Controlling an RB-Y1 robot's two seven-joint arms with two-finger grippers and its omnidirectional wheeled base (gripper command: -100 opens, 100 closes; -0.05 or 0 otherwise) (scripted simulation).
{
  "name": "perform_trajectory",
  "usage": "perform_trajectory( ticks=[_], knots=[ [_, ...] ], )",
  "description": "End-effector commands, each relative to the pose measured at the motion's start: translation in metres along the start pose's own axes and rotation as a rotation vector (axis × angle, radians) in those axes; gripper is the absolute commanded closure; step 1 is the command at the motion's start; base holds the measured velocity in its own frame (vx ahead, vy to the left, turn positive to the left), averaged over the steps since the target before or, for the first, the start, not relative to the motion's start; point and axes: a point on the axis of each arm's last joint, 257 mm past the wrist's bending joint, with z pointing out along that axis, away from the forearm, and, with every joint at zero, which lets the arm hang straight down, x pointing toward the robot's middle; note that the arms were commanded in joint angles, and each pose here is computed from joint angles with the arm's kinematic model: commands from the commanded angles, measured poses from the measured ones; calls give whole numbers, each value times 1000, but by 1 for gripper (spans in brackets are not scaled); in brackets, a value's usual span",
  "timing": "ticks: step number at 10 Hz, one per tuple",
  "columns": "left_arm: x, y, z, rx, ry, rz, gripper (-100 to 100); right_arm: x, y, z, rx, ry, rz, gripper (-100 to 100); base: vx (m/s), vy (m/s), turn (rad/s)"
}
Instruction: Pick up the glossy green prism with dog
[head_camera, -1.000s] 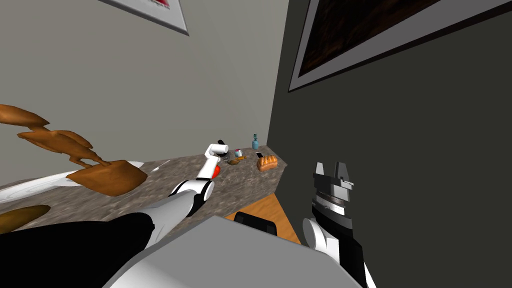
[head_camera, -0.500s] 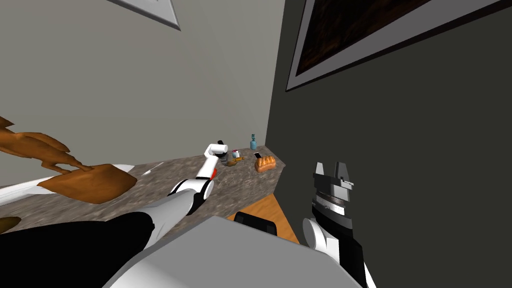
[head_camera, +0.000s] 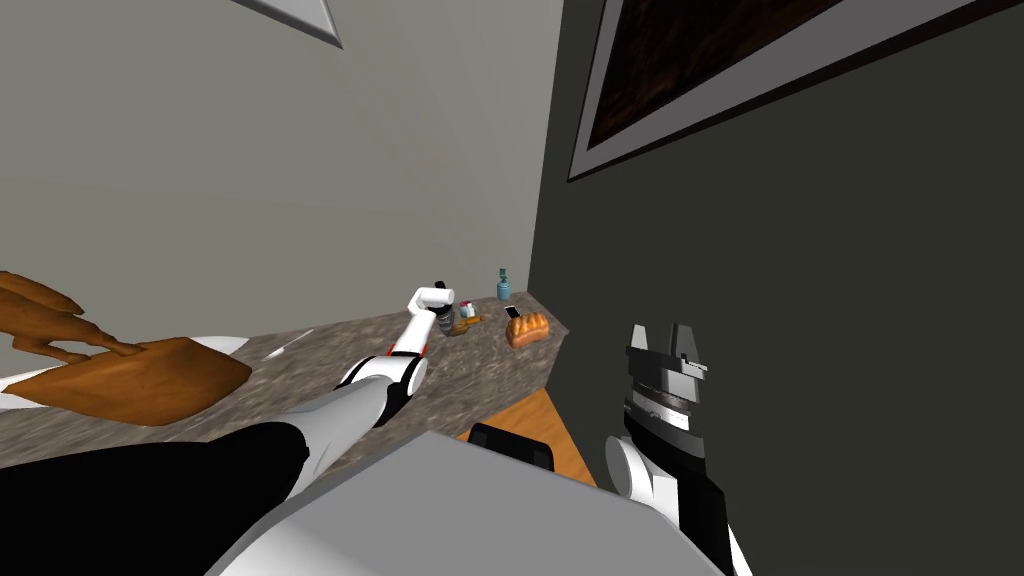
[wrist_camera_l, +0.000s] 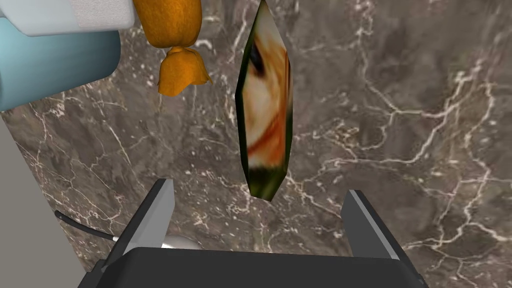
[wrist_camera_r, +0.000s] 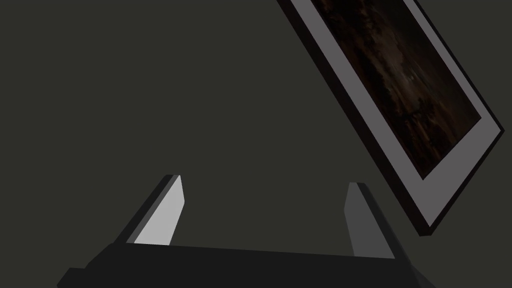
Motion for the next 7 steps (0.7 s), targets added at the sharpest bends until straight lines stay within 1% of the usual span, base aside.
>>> perform_trajectory(
  ticks=[1, 2, 5, 6, 7],
  knots=[
    [0, 0, 0, 0, 0, 0, 0, 0, 0, 0, 0, 0, 0, 0, 0, 0, 0],
    [1, 2, 9, 1, 1, 1, -100, 0, 0, 0, 0, 0, 0, 0, 16, 6, 5],
    [2, 7, 22, 1, 2, 3, -100, 0, 0, 0, 0, 0, 0, 0, 19, 8, 6],
    [1, 7, 20, -1, 1, 3, -100, 0, 0, 0, 0, 0, 0, 0, 8, 3, 1],
    [1, 6, 20, 1, 1, 3, 100, 0, 0, 0, 0, 0, 0, 0, 0, 0, 0]
  ],
)
